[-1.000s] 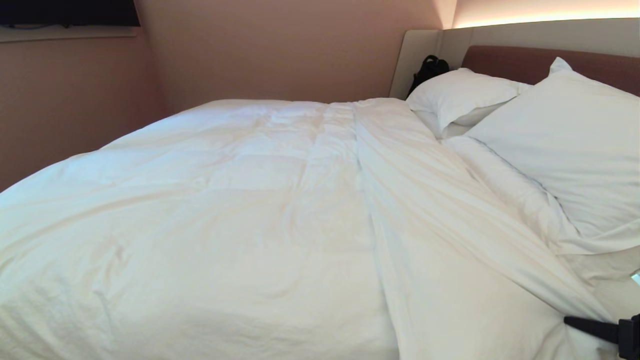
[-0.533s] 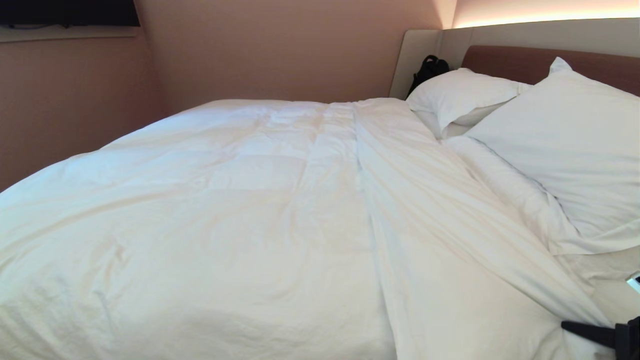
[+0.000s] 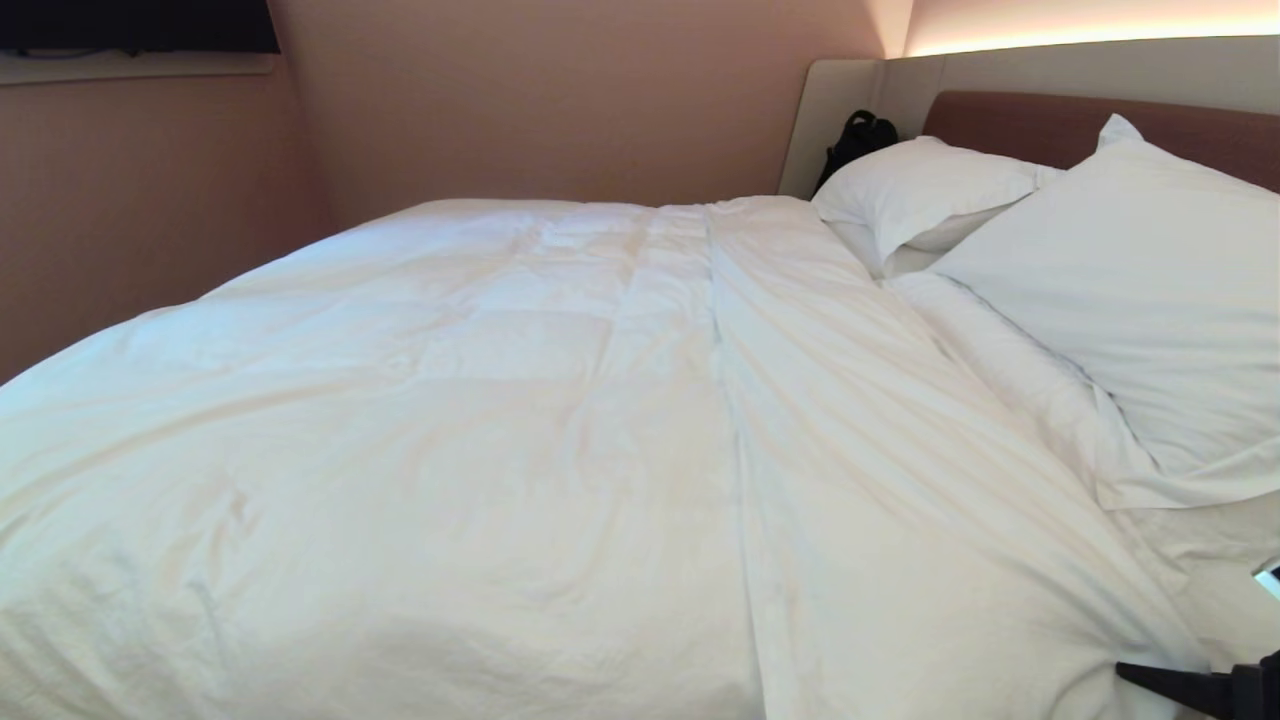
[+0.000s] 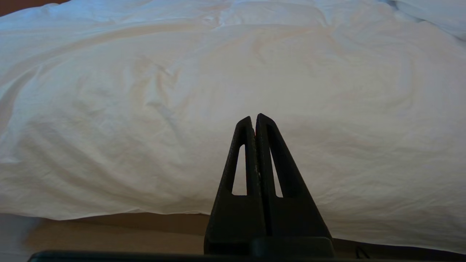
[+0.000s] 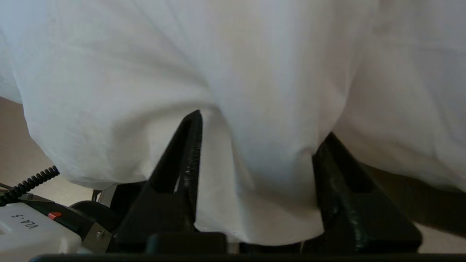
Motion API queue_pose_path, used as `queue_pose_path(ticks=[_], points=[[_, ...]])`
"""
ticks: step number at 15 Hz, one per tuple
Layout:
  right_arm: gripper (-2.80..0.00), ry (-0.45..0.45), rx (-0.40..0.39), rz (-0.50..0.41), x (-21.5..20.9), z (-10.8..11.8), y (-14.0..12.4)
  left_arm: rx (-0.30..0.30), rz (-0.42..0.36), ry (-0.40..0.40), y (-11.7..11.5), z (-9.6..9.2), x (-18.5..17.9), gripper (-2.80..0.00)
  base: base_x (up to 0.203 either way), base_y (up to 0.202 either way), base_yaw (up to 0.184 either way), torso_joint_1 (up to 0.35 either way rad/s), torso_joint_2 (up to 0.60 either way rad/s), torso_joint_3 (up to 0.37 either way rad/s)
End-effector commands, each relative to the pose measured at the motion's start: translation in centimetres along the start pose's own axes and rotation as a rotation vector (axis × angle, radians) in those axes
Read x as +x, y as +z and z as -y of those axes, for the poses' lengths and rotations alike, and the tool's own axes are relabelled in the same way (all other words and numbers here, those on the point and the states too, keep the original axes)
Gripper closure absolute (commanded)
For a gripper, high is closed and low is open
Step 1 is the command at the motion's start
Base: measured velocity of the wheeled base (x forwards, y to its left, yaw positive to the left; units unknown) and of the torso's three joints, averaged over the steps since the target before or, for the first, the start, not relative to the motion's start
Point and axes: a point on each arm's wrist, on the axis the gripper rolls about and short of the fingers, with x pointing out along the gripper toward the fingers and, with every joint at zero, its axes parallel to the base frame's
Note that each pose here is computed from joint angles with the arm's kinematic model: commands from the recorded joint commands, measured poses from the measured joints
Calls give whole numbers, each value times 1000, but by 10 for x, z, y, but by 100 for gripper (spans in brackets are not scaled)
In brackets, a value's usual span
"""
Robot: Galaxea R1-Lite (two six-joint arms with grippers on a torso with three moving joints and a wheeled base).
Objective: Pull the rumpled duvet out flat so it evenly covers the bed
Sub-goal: Flatten the corners of the folded blanket
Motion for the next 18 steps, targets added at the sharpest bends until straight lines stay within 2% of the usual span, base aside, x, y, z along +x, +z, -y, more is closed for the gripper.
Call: queue_pose_path(ticks=[1, 4, 8, 9, 12, 18], points=[[-280, -77, -23, -30, -10, -14, -1, -1, 0, 1, 0, 0, 0, 0, 0, 0, 0, 0, 0, 0], [-280, -102, -31, -33, -22, -31, -1, -1, 0, 1, 0, 0, 0, 0, 0, 0, 0, 0, 0, 0], [-280, -172, -106, 8, -55, -77, 1, -1, 0, 1, 0, 0, 0, 0, 0, 0, 0, 0, 0, 0], [0, -184, -120, 16, -61, -87, 1, -1, 0, 1, 0, 0, 0, 0, 0, 0, 0, 0, 0, 0], [0, -186, -112, 4, -74, -108, -2, -1, 0, 1, 0, 0, 0, 0, 0, 0, 0, 0, 0, 0], [0, -148, -51, -56, -67, -105, -12, -1, 0, 1, 0, 0, 0, 0, 0, 0, 0, 0, 0, 0]])
